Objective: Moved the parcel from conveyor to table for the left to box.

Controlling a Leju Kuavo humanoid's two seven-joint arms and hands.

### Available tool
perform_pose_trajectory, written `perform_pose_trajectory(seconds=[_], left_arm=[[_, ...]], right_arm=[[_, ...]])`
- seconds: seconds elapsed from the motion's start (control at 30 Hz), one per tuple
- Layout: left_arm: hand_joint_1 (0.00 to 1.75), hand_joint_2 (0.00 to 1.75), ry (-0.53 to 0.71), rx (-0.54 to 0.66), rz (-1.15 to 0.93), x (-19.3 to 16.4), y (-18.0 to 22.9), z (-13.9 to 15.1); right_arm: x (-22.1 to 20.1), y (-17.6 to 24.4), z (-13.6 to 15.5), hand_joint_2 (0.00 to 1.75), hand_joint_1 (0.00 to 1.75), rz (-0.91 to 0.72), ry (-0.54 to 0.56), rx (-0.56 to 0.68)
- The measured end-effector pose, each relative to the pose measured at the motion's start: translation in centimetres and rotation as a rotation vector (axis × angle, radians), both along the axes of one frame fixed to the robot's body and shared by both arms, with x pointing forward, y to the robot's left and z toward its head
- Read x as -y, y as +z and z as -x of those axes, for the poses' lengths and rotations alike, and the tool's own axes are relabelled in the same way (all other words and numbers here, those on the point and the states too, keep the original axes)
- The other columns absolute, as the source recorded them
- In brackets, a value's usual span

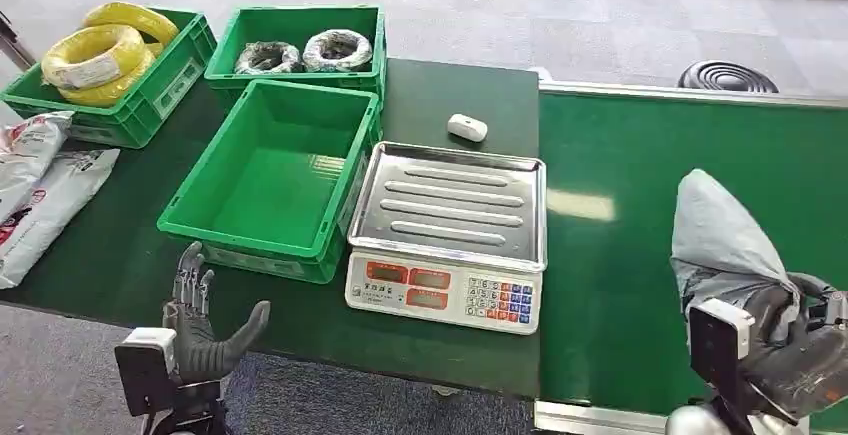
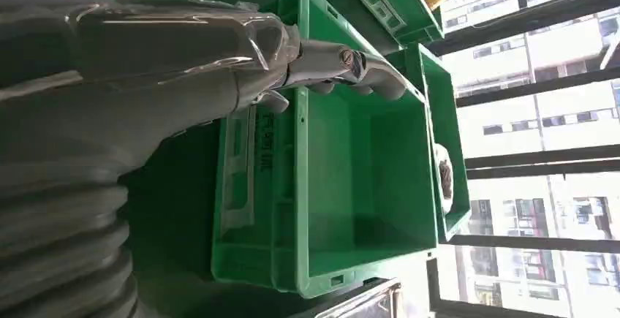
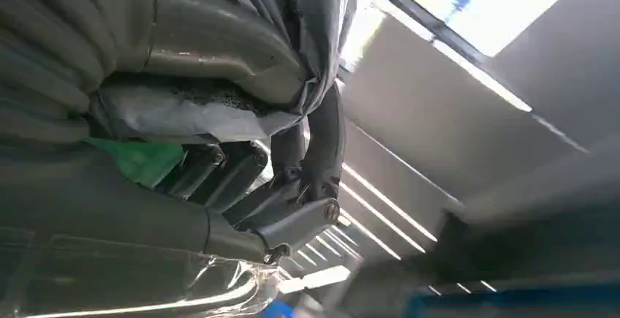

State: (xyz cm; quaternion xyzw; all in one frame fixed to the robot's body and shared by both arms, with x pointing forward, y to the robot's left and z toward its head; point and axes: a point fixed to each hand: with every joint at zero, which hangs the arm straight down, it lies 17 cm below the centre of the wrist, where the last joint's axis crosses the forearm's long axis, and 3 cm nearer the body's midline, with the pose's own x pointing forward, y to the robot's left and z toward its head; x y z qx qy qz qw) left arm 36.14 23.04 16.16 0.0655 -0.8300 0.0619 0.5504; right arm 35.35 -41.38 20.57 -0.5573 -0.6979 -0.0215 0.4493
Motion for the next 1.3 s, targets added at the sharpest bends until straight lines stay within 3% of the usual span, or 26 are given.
perform_pose_trajectory(seconds=[0.03, 0.17, 0.4, 0.73, 0.83, 0.9, 1.13, 1.3], left_arm=[[0.0, 1.75, -0.017, 0.004, 0.001, 1.2, 0.1, -0.5], [0.0, 1.75, -0.021, -0.003, 0.004, 1.8, -0.1, -0.8], [0.0, 1.75, 0.009, -0.021, 0.008, 1.3, -1.0, -0.8], [0.0, 1.75, 0.018, -0.033, 0.008, 1.0, -1.6, -0.7], [0.0, 1.75, 0.032, -0.035, 0.02, 0.5, -1.8, -0.7], [0.0, 1.75, 0.034, -0.033, 0.028, 0.2, -2.0, -0.6], [0.0, 1.75, -0.003, -0.033, 0.028, 0.8, -2.5, -1.1], [0.0, 1.75, -0.033, -0.032, 0.017, 1.7, -2.6, -1.6]], right_arm=[[-3.8, 8.4, 0.5, 1.75, 1.75, 0.278, 0.021, 0.176], [-5.8, 14.0, 0.6, 1.75, 1.75, 0.354, -0.007, 0.277], [-8.6, 16.7, -0.4, 1.75, 1.75, 0.374, 0.023, 0.325], [-9.3, 16.7, -1.9, 1.75, 1.75, 0.335, 0.038, 0.309], [-8.4, 14.4, -5.2, 1.75, 1.75, 0.211, 0.029, 0.192], [-9.7, 12.7, -8.7, 1.75, 1.75, 0.19, 0.081, 0.113], [-18.8, 11.0, -20.3, 1.75, 1.75, 0.36, 0.276, -0.104], [-25.1, 9.4, -23.4, 1.75, 1.75, 0.453, 0.392, -0.208]])
